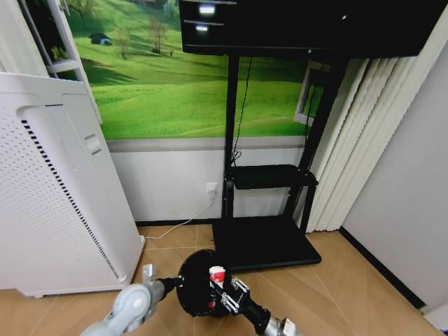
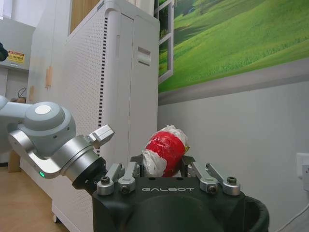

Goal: Pick up the trash bin and place the garbage on the floor into it.

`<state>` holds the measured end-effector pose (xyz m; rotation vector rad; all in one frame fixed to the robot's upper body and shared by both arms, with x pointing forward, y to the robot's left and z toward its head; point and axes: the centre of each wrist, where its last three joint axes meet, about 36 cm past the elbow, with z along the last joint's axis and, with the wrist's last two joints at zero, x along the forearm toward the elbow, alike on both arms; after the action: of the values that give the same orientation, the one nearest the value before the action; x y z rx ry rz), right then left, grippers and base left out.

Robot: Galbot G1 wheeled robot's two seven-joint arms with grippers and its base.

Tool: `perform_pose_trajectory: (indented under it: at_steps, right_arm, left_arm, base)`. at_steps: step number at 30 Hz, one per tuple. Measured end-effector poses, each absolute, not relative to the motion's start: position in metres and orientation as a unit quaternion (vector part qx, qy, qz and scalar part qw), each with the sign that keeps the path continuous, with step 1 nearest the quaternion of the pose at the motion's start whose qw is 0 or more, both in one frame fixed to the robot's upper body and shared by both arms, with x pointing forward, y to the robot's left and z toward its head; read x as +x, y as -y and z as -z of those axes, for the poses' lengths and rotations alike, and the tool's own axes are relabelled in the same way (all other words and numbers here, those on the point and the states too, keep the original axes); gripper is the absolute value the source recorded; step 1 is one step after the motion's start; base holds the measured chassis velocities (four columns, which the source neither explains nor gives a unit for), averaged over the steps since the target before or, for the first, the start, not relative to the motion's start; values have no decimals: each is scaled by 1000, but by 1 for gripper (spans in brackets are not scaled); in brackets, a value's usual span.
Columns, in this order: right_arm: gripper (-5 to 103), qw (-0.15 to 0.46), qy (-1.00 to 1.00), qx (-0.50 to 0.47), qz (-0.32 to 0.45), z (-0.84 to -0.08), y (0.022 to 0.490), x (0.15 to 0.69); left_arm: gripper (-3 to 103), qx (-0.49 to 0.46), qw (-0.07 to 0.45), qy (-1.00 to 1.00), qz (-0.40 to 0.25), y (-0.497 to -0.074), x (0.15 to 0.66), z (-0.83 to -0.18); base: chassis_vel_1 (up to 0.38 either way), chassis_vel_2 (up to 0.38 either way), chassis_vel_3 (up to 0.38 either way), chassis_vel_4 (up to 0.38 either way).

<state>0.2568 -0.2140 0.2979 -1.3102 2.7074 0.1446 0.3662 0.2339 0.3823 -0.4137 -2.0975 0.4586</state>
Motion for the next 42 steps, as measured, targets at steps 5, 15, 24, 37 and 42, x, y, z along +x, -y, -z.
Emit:
perform_pose_trajectory:
  at_steps: [5, 15, 24, 37, 42]
  right_arm:
    - [35, 57, -900, -432, -36, -291, 221, 259]
    - [71, 53, -903, -424, -33, -292, 224, 263]
    - [99, 57, -935, -343, -64, -312, 231, 267]
    - [100, 28, -992, -54, -112, -336, 279, 283]
    - [100, 17, -994, 18, -106, -351, 308, 284]
  left_arm:
    - [2, -187, 459, 849, -184, -220, 375, -380]
    - [2, -187, 461, 847, -185, -219, 379, -375]
    - [2, -168, 453, 854, -193, -228, 371, -381]
    - [2, -90, 417, 883, -194, -275, 303, -428]
    - [2, -26, 371, 907, -198, -306, 262, -467]
  base:
    - [0, 0, 0, 0]
    - [0, 0, 0, 0]
    - [0, 0, 0, 0]
    - [0, 0, 0, 0]
    - [0, 0, 0, 0]
